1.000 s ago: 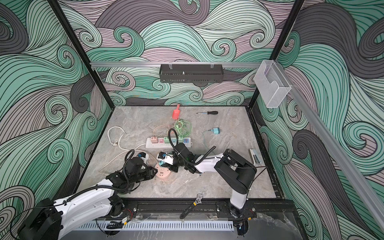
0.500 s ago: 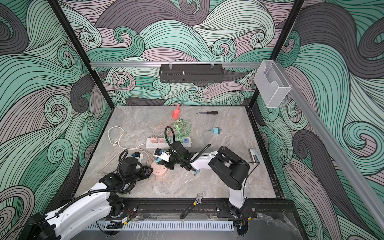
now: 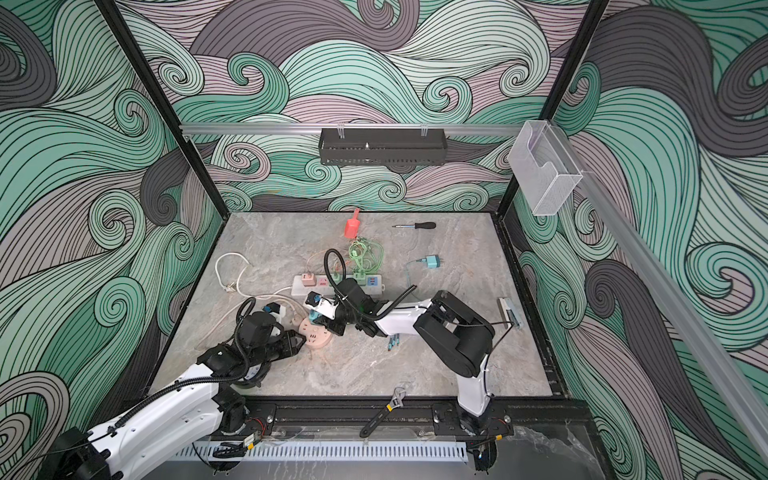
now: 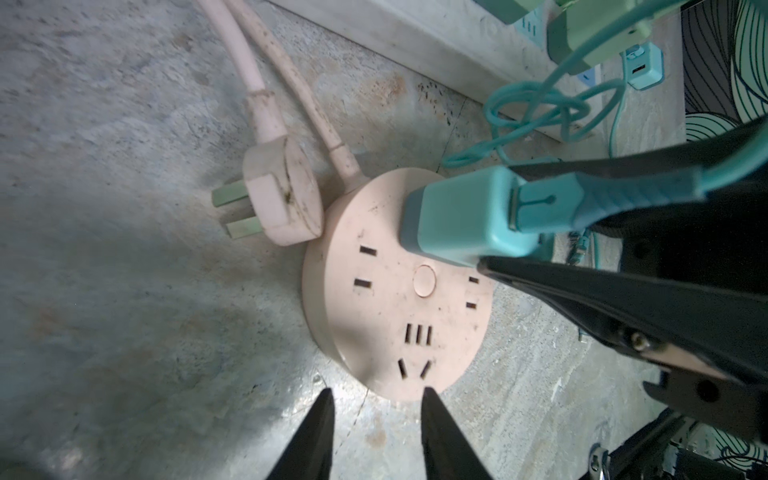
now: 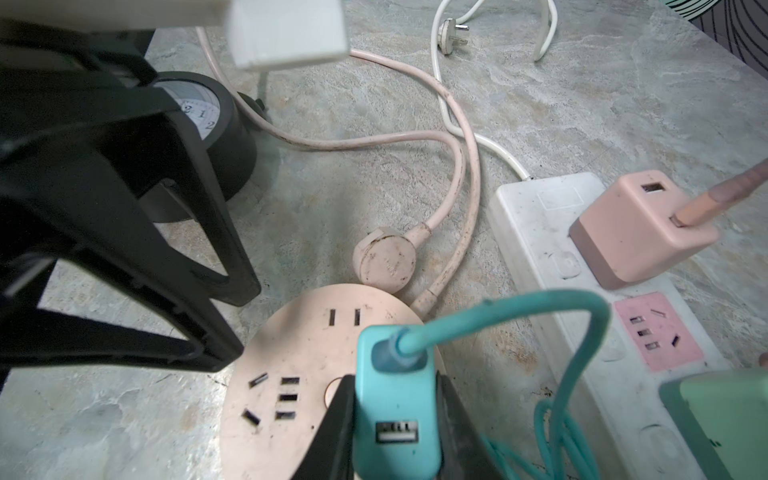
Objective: Insert the plug
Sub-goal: 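Press the teal charger down into the round pink socket with the right gripper, then open the right gripper and lift it off the plugged-in charger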
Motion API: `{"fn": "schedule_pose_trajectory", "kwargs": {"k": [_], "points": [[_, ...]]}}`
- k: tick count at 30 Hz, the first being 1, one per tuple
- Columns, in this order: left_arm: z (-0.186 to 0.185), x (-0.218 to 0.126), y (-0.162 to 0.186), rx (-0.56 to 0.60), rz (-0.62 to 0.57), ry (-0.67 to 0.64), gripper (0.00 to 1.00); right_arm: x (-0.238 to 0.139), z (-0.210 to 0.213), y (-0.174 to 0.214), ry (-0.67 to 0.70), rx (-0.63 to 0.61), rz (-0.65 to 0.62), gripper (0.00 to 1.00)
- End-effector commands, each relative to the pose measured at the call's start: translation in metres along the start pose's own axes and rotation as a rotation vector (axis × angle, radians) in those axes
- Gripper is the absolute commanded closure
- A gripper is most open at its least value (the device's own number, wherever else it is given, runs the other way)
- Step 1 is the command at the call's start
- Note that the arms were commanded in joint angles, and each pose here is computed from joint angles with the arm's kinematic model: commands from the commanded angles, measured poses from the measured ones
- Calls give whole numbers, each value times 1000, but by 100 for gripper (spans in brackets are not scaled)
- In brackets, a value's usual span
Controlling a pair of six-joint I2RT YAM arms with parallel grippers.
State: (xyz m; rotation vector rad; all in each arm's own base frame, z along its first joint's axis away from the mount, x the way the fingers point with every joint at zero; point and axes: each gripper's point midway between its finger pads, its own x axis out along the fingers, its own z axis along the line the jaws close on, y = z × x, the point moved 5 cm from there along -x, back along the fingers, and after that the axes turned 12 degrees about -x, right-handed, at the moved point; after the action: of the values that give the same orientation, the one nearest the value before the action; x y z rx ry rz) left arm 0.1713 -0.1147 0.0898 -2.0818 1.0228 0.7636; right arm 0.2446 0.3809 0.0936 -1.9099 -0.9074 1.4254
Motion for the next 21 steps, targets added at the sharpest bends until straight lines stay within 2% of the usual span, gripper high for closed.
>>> {"fn": "schedule_pose_trajectory", "kwargs": {"k": [1,13,17,21], "points": [[-6,-7,-12,-2,-47,-14,60,-13,25,103,-56,125,425,86],[-13,-3,-23,10,-62,-23,60,-39,18,48,-76,125,254,69],[-19,-4,-28,20,-67,-18,59,-50,19,37,-92,120,232,60],[-24,-3,-32,25,-65,-7,58,-60,18,33,-83,127,233,54]]}}
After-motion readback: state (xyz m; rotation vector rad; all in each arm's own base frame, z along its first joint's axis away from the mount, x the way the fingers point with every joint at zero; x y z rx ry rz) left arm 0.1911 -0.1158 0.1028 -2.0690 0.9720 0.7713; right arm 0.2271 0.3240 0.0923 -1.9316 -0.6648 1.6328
